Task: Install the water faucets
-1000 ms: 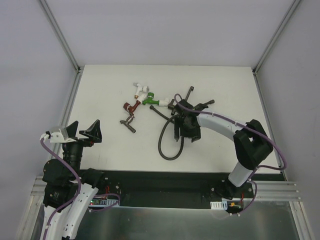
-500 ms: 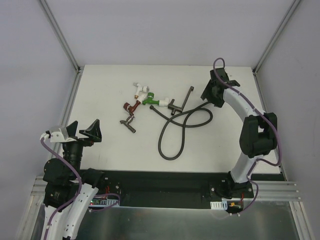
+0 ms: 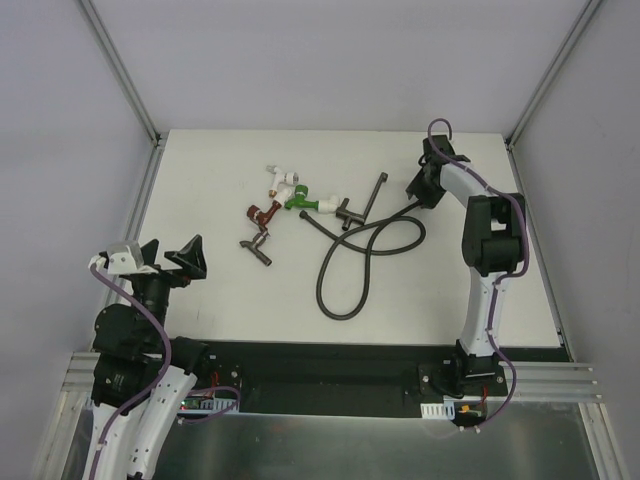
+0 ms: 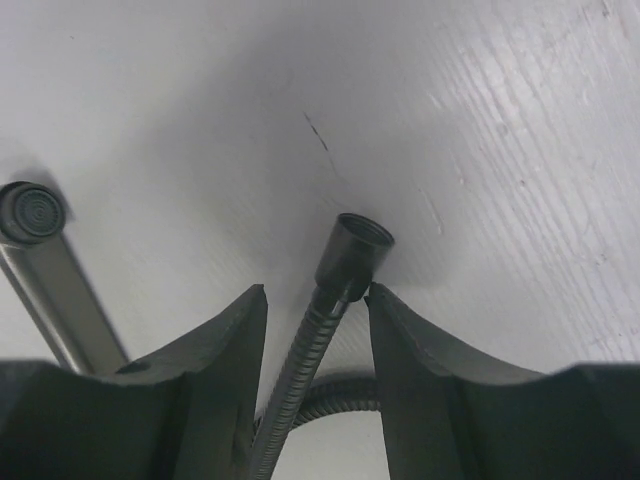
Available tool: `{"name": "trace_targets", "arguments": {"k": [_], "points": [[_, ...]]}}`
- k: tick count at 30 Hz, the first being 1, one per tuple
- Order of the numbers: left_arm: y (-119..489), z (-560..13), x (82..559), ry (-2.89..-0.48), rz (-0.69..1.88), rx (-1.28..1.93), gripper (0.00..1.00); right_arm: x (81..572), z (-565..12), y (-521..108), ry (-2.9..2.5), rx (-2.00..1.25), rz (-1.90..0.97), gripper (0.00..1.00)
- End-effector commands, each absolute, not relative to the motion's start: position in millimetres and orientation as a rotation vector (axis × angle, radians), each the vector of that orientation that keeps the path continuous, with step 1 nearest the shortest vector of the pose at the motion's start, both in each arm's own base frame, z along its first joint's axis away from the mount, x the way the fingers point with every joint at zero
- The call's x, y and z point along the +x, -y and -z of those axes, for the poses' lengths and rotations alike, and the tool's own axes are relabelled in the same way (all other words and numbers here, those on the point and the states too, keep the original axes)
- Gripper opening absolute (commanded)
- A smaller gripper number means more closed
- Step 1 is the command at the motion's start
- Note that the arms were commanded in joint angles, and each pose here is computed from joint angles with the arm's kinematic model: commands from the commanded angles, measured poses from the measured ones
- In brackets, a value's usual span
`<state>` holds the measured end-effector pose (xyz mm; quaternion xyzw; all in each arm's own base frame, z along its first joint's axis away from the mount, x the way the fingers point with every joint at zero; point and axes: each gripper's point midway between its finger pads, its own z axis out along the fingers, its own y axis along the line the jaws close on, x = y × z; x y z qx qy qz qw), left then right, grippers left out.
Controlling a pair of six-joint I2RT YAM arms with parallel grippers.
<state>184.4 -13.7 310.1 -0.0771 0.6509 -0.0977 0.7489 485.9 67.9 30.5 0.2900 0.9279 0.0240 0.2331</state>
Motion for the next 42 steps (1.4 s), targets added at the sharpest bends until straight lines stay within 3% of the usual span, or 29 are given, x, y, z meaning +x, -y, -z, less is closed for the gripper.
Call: {"name": "trace_targets", "arguments": {"k": [1,5,10,14,16,21,30,36,42], "points": [[15.2,-317.1,187.1,-1.409,0.219,-0.163,0.99,501.6,-33.3,-79.2,-2.525,0.822,-0.163,0.45],[17.6,-313.8,190.6,-1.429,0.224,-0.159,0.99,497.3,-28.6,-84.6,-2.548,0.824,-0.198,0.33],[22.0,-311.8,194.4,-1.450,0.240,-0.149,0.99,491.0,-32.8,-92.5,-2.555,0.802,-0.262,0.31],[32.7,-311.0,198.4,-1.476,0.290,-0.120,0.99,488.7,-37.7,-93.6,-2.560,0.751,-0.269,0.08],[37.2,-309.0,201.9,-1.498,0.306,-0.108,0.99,487.3,-49.2,-101.4,-2.566,0.687,-0.328,0.02],[64.3,-315.1,207.2,-1.552,0.429,-0.023,0.99,480.3,-90.9,-112.7,-2.485,0.490,-0.375,0.02],[124.3,-326.8,225.9,-1.715,0.758,0.083,0.99,436.1,-230.1,-177.5,-2.088,-0.044,-0.559,0.01],[173.1,-328.0,242.9,-1.742,1.084,0.126,0.99,361.2,-297.6,-217.6,-1.767,-0.332,-0.688,0.02],[230.8,-315.8,255.1,-1.650,1.204,0.231,0.99,309.2,-311.5,-238.4,-1.654,-0.379,-0.848,0.02]]}}
